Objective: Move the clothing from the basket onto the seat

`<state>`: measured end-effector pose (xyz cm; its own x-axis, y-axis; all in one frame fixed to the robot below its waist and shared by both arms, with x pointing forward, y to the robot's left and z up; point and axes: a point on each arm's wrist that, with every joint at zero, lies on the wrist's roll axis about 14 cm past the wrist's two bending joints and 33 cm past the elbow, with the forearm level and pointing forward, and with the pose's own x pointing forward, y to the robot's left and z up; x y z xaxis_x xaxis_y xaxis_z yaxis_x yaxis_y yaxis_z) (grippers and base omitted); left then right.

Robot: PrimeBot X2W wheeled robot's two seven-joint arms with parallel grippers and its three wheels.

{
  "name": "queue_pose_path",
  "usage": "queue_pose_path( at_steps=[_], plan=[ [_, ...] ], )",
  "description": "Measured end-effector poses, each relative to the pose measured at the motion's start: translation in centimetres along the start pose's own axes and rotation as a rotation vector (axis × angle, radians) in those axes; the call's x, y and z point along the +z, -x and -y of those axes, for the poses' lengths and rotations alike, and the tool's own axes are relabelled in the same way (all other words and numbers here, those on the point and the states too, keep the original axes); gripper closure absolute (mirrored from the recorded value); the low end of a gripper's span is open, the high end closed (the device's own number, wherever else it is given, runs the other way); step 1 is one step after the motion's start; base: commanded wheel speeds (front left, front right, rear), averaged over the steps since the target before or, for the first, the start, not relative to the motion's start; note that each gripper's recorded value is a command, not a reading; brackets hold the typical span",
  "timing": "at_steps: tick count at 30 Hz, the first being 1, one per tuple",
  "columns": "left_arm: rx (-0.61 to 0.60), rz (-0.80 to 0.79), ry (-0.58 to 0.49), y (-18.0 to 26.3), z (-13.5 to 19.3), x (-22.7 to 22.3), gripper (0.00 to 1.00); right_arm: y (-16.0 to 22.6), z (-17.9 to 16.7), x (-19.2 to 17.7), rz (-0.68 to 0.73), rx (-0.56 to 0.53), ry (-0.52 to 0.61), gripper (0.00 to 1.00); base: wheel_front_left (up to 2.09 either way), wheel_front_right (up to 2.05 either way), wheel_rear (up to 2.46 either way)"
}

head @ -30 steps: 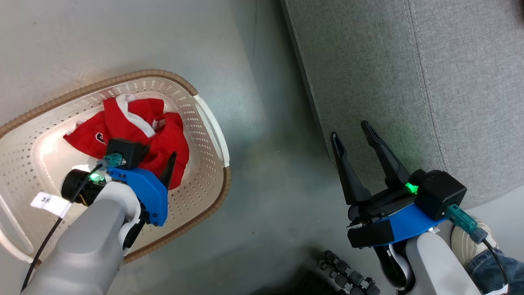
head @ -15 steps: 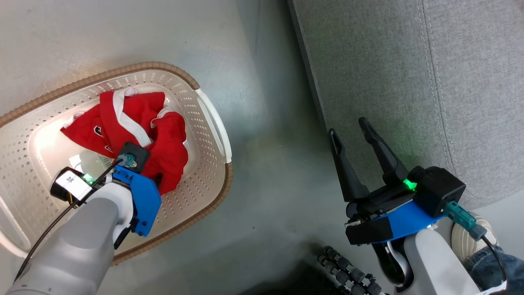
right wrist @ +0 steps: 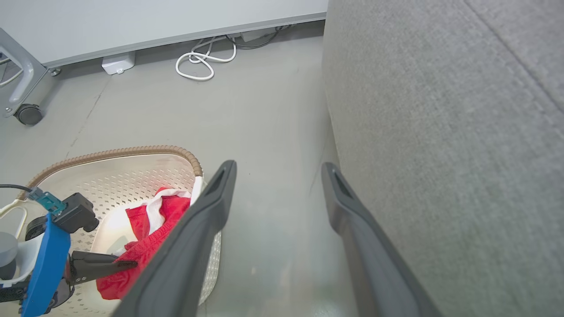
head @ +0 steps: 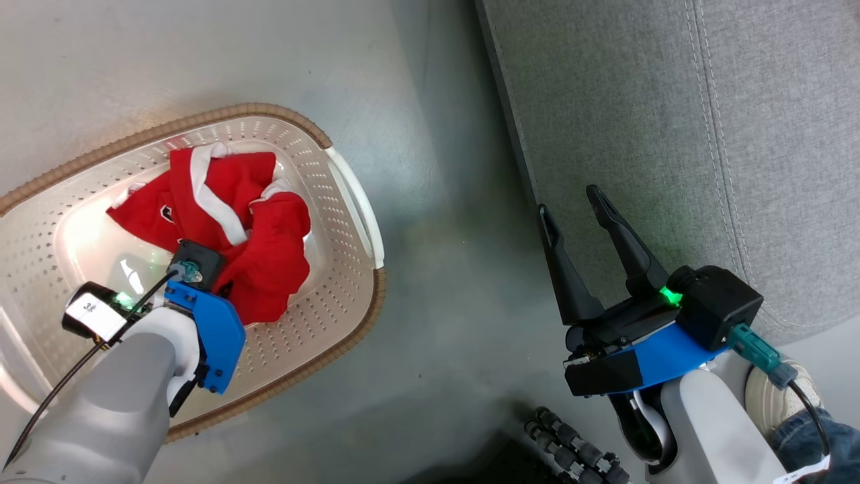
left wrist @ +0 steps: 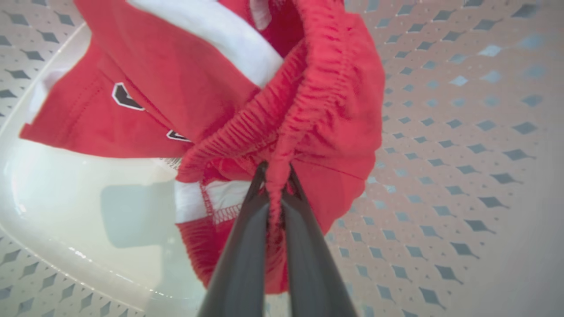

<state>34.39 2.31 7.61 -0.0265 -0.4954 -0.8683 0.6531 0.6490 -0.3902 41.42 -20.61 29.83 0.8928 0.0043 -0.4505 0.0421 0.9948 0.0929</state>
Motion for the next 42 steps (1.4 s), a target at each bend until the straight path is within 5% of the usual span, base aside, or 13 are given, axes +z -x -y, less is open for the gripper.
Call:
queue_pose_path(
  at_steps=[18,42],
  plan=[
    [0.04,0.201,0.056,5.8,2.6,6.0,1.0,0.6,-2.5,4.8,0.128,0.073,0.006,0.0,0.0,0.0,0.0],
    [0.14,0.774,-0.021,24.7,11.1,16.8,1.0,9.6,-9.3,11.8,0.3,0.251,0.035,0.0,0.0,0.0,0.0]
  ],
)
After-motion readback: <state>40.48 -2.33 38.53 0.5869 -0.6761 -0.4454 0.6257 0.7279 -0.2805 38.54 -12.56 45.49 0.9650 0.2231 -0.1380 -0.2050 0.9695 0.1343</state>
